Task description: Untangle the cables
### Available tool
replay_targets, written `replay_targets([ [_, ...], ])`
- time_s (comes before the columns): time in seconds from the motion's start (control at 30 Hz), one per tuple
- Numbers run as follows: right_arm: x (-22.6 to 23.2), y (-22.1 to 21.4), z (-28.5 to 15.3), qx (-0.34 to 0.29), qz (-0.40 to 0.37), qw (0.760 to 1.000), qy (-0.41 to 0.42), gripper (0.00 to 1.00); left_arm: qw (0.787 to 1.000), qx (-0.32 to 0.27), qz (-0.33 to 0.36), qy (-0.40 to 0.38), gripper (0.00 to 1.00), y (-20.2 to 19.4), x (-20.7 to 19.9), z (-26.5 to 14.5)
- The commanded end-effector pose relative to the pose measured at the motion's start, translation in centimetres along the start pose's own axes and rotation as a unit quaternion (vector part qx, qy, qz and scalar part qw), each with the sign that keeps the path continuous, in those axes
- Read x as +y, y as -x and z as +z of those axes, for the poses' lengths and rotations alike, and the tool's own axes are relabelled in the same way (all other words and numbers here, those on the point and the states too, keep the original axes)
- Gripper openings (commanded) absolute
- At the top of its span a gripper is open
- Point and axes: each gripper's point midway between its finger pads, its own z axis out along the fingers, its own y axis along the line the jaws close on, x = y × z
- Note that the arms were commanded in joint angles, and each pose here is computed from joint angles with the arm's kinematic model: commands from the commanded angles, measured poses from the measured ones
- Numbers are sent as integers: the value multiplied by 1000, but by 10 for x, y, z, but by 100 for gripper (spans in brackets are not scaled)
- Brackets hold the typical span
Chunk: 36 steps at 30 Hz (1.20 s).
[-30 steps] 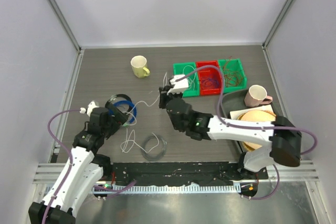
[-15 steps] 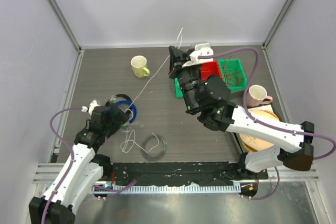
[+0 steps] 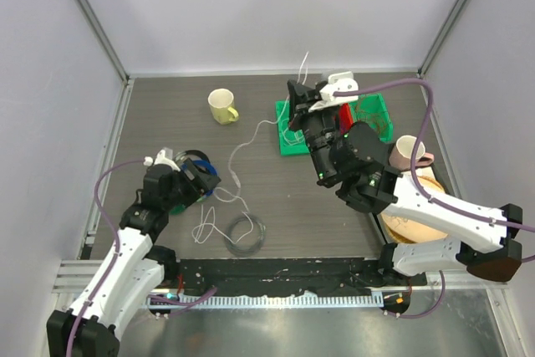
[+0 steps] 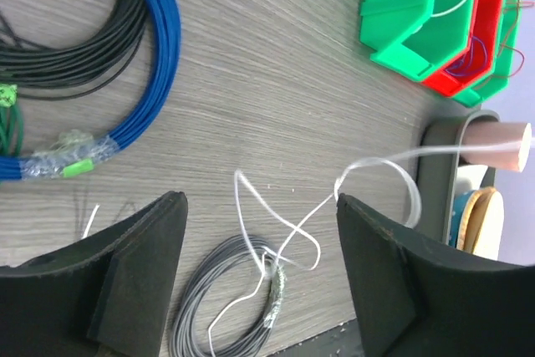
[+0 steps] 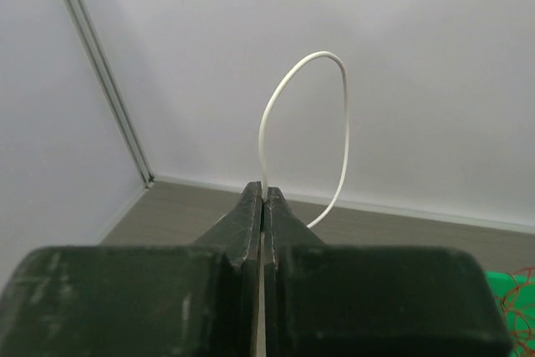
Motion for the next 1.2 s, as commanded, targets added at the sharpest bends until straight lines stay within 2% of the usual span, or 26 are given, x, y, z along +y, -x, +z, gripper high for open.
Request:
replay_targets([
  [0.0,-11,-33,-6,38,0,999,-15,1,997,-2,17,-70,57,11,-35,-1],
  [0.1,-21,-77,-14,78,7,997,-19,1,995,0,18,-101,29,15,-50,1],
  [0.2,-25,-117,-19,113,45,993,0,1,991,3,20,-130,17,19,-66,2],
  [0.23,-27,-128,-21,125,49,991,2,1,991,14,21,-128,17,17,-65,6],
  [0.27,-26,-139,-24,138,71,988,7,1,991,17,24,-128,26,17,-66,8],
  [0.37,-32,-189,-36,191,89,978,10,1,992,35,23,-120,36,12,-63,18],
  [0.47,-30,-244,-58,256,85,963,27,1,991,59,24,-115,39,0,-63,29],
  [0.6,-26,-319,-95,354,87,931,36,1,986,112,59,-104,45,-35,-70,46],
  [0.67,-33,-348,-108,397,69,915,16,1,984,136,70,-90,49,-50,-70,59],
  [0.8,-39,-378,-126,451,60,891,-2,4,973,190,75,-105,55,-82,-83,77],
  [0.87,-44,-388,-137,477,55,877,-10,14,969,204,74,-116,62,-89,-89,84],
  [0.9,-47,-392,-143,485,50,873,-11,29,966,218,71,-115,63,-95,-89,91],
  [0.97,-50,-394,-151,497,49,866,-9,45,964,226,75,-121,69,-102,-95,95],
  [1.0,-51,-392,-154,498,52,866,-7,58,963,230,78,-119,71,-105,-97,100],
  [1.1,-54,-377,-157,485,64,872,-3,71,960,239,89,-115,76,-114,-99,106],
  [1.17,-60,-369,-157,476,64,877,-7,74,958,247,95,-110,79,-122,-101,112],
])
